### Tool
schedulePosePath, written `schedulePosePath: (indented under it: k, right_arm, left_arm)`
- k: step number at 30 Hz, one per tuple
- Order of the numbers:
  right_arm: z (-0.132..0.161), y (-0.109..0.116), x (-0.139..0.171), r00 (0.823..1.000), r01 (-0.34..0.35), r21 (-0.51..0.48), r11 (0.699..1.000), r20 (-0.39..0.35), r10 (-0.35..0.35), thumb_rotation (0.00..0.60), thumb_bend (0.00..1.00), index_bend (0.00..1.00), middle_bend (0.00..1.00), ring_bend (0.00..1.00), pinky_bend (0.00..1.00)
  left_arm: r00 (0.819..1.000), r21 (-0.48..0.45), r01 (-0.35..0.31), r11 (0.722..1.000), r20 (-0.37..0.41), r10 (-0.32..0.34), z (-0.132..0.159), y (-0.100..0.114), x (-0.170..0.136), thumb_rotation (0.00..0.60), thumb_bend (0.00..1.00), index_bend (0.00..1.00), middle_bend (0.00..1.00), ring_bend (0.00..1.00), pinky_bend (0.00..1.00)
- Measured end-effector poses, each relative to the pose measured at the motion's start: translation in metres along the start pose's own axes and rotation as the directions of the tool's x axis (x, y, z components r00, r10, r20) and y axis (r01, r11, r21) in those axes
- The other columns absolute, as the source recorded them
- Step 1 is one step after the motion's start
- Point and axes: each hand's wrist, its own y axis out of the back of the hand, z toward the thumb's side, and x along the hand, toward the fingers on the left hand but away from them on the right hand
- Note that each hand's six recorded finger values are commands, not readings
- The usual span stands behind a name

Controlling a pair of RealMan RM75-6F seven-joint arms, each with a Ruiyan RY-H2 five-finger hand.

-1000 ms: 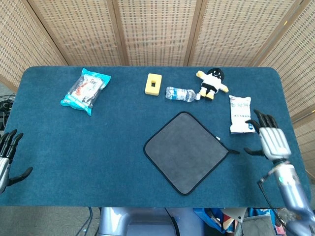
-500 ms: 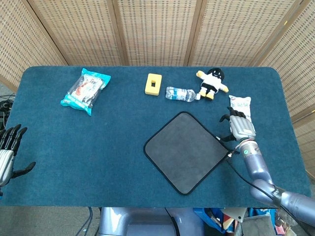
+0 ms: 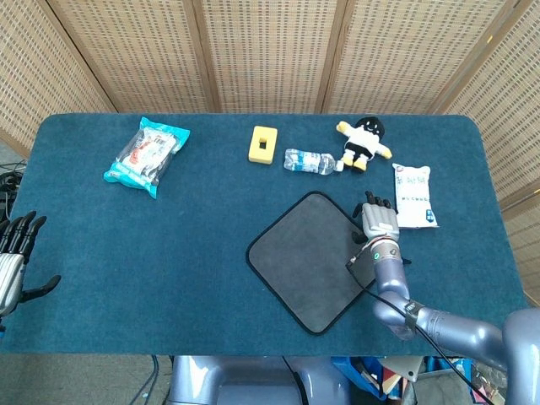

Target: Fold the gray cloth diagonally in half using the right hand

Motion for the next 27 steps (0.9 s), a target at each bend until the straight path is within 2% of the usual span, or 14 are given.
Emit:
schedulePosePath:
  k: [13, 27]
  right_arm:
    - [-0.003, -0.015, -0.009, 0.999, -0.011, 0.031, 0.999, 0.048, 0.010, 0.600, 0.48, 0.35, 0.00, 0.00, 0.00]
    - [-0.009, -0.024, -0.020, 0.996, 0.006, 0.098, 0.995, 0.088, -0.015, 0.600, 0.48, 0.35, 0.00, 0.00, 0.00]
  left_arm:
    - [1.000, -0.007, 0.008, 1.000, 0.001, -0.008, -0.001, -0.001, 0.000, 0.600, 0.22, 0.00, 0.00, 0.00, 0.00]
    - [1.000, -0.025, 0.013, 1.000, 0.001, -0.013, -0.004, 0.002, 0.000, 0.600, 0.22, 0.00, 0.00, 0.00, 0.00]
